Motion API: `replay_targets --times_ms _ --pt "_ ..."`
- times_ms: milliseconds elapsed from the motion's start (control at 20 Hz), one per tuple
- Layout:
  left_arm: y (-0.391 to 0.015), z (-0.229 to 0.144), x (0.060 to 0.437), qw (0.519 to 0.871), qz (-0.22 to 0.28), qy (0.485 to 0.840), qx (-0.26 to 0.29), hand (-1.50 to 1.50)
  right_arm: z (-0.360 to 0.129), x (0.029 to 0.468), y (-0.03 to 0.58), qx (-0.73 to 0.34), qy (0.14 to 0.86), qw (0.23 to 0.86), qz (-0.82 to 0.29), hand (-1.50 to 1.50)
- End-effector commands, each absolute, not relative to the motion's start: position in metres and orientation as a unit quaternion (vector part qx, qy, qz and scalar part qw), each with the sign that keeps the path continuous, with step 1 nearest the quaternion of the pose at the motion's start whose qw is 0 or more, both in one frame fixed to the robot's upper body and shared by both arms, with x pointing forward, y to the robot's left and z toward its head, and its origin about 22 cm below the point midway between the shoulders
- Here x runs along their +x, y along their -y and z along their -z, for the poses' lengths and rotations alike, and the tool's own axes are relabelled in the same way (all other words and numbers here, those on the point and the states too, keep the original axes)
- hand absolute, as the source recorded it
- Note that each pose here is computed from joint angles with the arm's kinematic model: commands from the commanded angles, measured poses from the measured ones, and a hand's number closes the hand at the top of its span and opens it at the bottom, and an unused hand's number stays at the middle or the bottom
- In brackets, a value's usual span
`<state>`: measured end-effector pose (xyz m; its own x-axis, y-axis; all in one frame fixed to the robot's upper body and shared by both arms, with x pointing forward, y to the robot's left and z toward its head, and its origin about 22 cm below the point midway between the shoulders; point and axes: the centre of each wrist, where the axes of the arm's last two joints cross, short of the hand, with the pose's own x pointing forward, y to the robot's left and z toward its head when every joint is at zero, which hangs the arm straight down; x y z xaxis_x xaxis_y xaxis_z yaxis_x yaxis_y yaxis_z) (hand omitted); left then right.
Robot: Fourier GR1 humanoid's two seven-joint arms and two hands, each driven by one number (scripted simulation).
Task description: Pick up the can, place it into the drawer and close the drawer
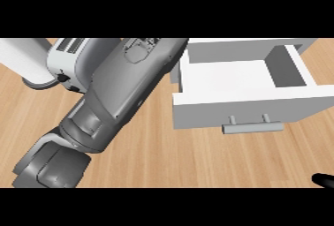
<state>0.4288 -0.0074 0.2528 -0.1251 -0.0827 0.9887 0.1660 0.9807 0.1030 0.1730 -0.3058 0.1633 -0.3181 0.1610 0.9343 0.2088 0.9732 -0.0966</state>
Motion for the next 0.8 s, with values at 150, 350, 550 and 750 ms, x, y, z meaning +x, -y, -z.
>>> replay_targets --times_ms 150,350,550,750 --pt "0.02 -0.256 0.429 0.657 0.106 0.746 -0.003 1.5 -0.171 0.187 0.297 -0.106 0.812 0.573 0.011 -1.5" --pt "0.025 -0.262 0.429 0.659 0.069 0.748 0.037 1.5 -0.171 0.179 0.292 -0.107 0.812 0.573 0.0 -1.5" --pt "0.017 -0.242 0.435 0.654 0.058 0.752 0.05 -1.5 -0.173 0.191 0.287 -0.112 0.817 0.566 -0.005 -1.5" --pt "0.015 -0.241 0.438 0.656 0.041 0.751 0.069 -1.5 -0.171 0.187 0.292 -0.097 0.822 0.562 -0.013 -1.5"
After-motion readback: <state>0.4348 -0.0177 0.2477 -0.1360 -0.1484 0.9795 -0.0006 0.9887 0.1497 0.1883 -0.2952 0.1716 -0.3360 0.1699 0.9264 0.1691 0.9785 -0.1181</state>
